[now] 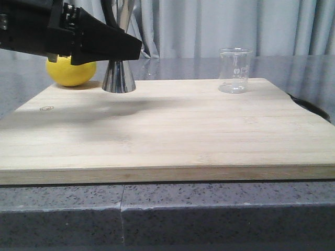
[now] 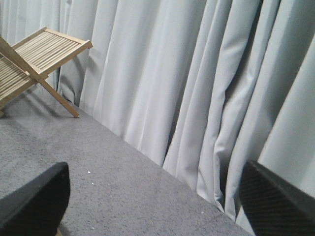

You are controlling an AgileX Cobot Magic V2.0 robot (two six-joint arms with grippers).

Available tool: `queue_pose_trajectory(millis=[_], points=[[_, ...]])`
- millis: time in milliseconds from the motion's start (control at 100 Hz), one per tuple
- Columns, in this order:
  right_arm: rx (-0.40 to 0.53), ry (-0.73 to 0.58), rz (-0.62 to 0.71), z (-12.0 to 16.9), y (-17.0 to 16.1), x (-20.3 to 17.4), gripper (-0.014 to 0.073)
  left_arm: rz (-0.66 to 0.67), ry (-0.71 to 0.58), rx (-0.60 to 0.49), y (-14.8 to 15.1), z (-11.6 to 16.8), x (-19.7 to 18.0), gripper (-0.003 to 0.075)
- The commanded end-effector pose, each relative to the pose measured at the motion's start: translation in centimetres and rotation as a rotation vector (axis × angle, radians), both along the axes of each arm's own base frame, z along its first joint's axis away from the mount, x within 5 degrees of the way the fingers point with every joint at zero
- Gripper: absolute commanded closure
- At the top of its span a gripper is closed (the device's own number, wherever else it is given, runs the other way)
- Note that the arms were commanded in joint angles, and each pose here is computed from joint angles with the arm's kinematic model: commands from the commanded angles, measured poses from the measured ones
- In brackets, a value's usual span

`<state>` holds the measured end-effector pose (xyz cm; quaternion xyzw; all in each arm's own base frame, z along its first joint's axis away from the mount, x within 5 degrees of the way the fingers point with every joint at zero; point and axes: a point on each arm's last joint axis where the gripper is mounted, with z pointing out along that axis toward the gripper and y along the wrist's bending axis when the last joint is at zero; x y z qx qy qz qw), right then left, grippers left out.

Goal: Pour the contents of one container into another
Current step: 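Lower the filled jigger onto the board with the left gripper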

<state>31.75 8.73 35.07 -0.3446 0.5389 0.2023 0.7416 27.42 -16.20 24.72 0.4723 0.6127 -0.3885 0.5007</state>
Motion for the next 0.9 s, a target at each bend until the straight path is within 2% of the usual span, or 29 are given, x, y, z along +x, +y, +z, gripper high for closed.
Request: queue_pose_trajectory(millis=[0, 410, 890], points=[[0.058, -0.108, 0.046, 3.0, 0.4, -1.5, -0.0037, -0.020, -0.045, -0.136, -0.2, 2.3, 0.1, 0.0739], [0.055, -0.106, 0.060, 3.0, 0.9, -1.6, -0.0037, -0.112, -0.037, -0.209, 0.1, 0.5, 0.8, 0.0739], [0.055, -0.106, 0.060, 3.0, 0.9, -1.6, -0.0037, -0.089, -0.085, -0.192, 0.8, 0.0, 1.4, 0.0739]])
